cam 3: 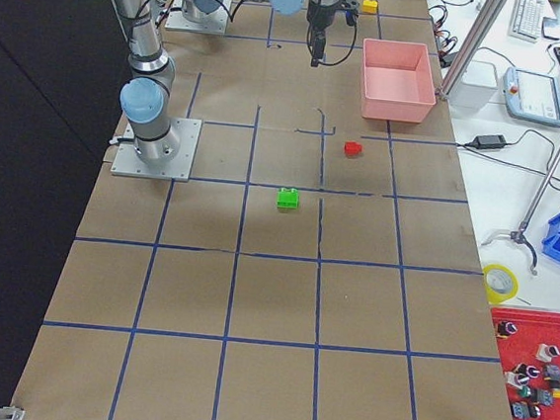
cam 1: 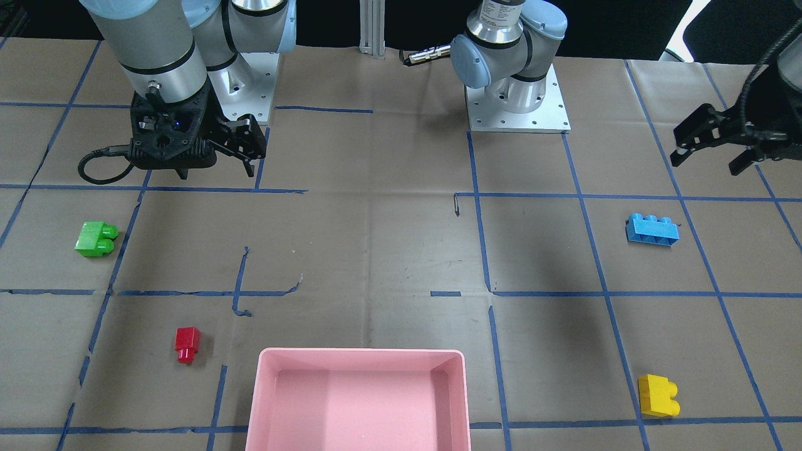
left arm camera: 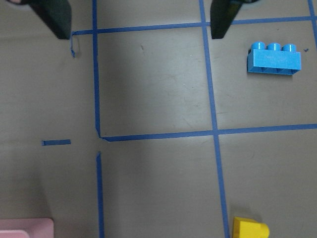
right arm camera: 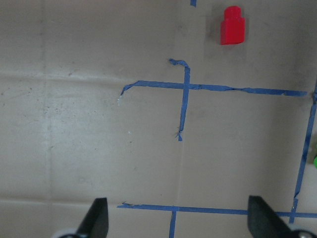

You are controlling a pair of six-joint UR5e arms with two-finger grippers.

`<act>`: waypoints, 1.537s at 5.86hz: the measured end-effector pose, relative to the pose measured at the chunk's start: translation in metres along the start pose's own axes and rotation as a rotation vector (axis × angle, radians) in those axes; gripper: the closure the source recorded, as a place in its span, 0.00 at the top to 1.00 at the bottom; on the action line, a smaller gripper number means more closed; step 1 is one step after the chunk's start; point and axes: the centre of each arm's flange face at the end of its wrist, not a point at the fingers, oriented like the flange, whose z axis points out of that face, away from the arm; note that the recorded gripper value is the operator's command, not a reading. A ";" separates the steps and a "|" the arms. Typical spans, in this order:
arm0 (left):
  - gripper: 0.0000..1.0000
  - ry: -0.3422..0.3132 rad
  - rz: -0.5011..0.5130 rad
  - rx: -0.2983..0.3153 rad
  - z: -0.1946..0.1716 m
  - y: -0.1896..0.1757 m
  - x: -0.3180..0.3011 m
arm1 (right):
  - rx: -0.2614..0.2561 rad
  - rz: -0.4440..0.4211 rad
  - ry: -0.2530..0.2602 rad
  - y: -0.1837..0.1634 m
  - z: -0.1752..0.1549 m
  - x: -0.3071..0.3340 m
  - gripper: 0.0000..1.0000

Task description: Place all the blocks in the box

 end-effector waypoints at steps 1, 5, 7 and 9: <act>0.99 0.004 0.020 -0.020 0.008 0.026 -0.044 | -0.005 -0.010 0.004 -0.004 0.000 0.030 1.00; 0.99 0.041 0.400 -0.049 0.028 0.062 -0.087 | -0.023 -0.048 -0.029 0.010 0.031 0.258 0.98; 0.99 0.053 0.892 -0.043 0.029 0.062 -0.085 | 0.041 -0.052 0.013 0.031 0.113 0.281 0.99; 0.99 0.046 1.351 -0.028 0.037 0.056 -0.083 | 0.068 -0.009 0.034 0.056 0.181 0.293 0.98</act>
